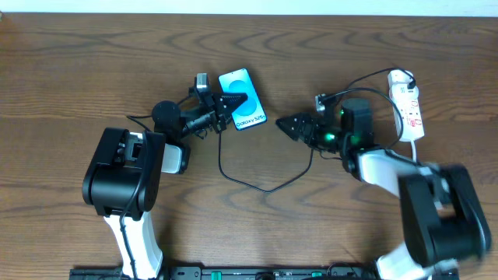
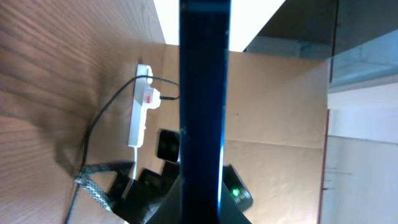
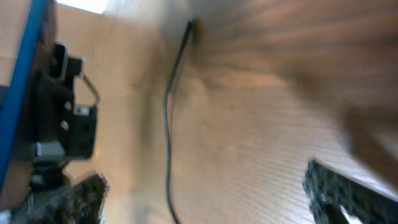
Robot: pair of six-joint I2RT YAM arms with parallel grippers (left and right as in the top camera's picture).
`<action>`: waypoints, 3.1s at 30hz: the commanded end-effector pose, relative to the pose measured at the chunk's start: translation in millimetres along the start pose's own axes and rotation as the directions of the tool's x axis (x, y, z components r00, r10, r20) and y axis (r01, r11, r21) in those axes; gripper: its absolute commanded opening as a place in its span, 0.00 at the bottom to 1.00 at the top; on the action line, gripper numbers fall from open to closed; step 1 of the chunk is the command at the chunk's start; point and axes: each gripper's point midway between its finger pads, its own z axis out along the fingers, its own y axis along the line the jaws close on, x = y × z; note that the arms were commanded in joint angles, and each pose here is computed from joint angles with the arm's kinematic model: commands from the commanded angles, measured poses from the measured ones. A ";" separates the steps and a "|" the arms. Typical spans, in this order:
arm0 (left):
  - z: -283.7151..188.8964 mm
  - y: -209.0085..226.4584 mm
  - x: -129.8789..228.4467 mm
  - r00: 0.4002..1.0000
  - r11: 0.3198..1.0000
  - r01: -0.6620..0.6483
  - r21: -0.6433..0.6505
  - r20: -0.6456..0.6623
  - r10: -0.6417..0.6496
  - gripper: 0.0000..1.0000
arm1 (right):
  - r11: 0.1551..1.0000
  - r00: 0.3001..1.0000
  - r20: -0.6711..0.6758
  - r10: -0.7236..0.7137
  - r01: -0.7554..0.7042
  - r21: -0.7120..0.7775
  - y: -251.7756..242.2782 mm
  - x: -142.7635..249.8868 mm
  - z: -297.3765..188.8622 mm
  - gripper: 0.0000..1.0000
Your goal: Plug charger to phone and switch on socket
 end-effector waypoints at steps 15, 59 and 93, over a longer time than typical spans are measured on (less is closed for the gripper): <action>15.7 -72.7 -31.0 0.959 0.979 0.194 -0.060 -0.200 -0.202 0.07 | 0.842 0.931 0.017 -0.366 0.323 0.431 5.9 9.3 -99.9 0.99; 16.5 -59.8 -50.8 0.851 0.853 0.490 -0.181 -0.113 -0.513 0.07 | 0.883 0.952 -0.020 -0.304 0.289 0.370 10.7 24.7 -95.5 0.99; 16.9 -59.7 -53.3 0.864 0.865 0.472 -0.171 -0.105 -0.492 0.07 | 0.917 0.966 0.012 -0.257 0.239 0.319 21.1 23.0 -92.0 0.99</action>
